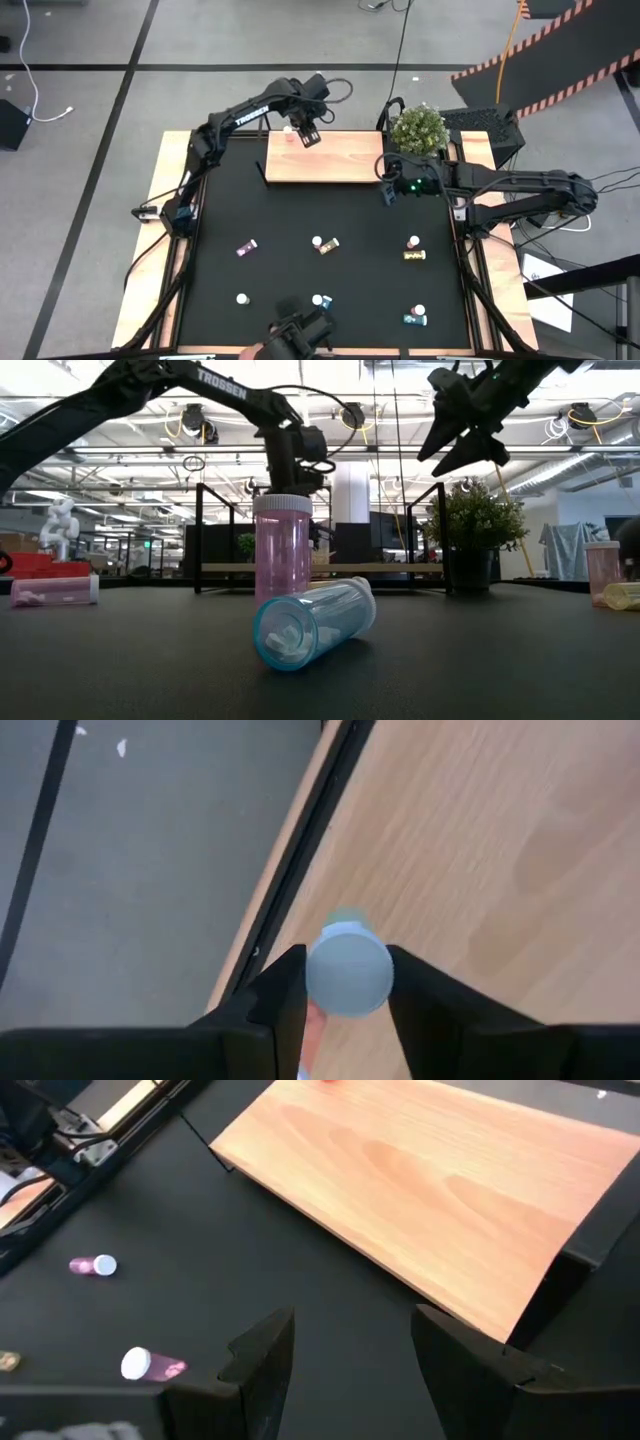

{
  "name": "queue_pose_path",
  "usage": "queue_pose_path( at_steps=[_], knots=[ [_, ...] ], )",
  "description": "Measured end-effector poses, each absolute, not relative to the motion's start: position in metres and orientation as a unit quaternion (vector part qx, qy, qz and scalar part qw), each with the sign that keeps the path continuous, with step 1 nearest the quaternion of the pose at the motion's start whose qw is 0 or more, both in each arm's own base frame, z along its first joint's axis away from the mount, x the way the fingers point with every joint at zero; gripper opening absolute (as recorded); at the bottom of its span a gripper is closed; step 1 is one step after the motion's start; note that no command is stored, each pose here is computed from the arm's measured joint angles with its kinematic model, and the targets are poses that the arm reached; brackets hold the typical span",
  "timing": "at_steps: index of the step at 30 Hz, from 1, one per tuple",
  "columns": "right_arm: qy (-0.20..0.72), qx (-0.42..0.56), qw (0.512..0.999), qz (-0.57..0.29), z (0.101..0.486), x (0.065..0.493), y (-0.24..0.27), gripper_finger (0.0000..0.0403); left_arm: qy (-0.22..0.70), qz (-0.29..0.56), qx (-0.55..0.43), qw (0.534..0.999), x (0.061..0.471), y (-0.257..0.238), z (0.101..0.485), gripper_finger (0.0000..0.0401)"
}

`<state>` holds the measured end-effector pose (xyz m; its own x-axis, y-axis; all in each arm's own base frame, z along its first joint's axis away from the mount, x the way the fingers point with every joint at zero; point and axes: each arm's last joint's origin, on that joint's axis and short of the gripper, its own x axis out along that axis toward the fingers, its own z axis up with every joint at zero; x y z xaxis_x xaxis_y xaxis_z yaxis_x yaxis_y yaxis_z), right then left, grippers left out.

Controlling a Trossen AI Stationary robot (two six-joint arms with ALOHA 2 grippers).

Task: Pick and place medicine bottles onto shelf by color
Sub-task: Put the top blue pill bottle on the shelf

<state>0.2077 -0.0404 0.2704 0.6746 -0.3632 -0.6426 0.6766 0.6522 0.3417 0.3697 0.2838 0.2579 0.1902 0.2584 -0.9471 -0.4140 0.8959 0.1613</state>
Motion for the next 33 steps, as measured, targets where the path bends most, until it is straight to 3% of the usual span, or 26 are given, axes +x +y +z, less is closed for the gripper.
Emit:
queue_pose_path(
  at_steps=[6,33],
  knots=[
    [0.269,0.303,0.862,-0.304,0.269,0.21,-0.041,0.0199,0.606,0.214,-0.071,0.763,0.374,0.288,0.243,0.0129],
    [0.262,0.314,0.859,-0.308,0.269,0.21,-0.041,0.0199,0.595,0.232,-0.106,0.762,0.372,0.29,0.244,0.0129]
  ],
)
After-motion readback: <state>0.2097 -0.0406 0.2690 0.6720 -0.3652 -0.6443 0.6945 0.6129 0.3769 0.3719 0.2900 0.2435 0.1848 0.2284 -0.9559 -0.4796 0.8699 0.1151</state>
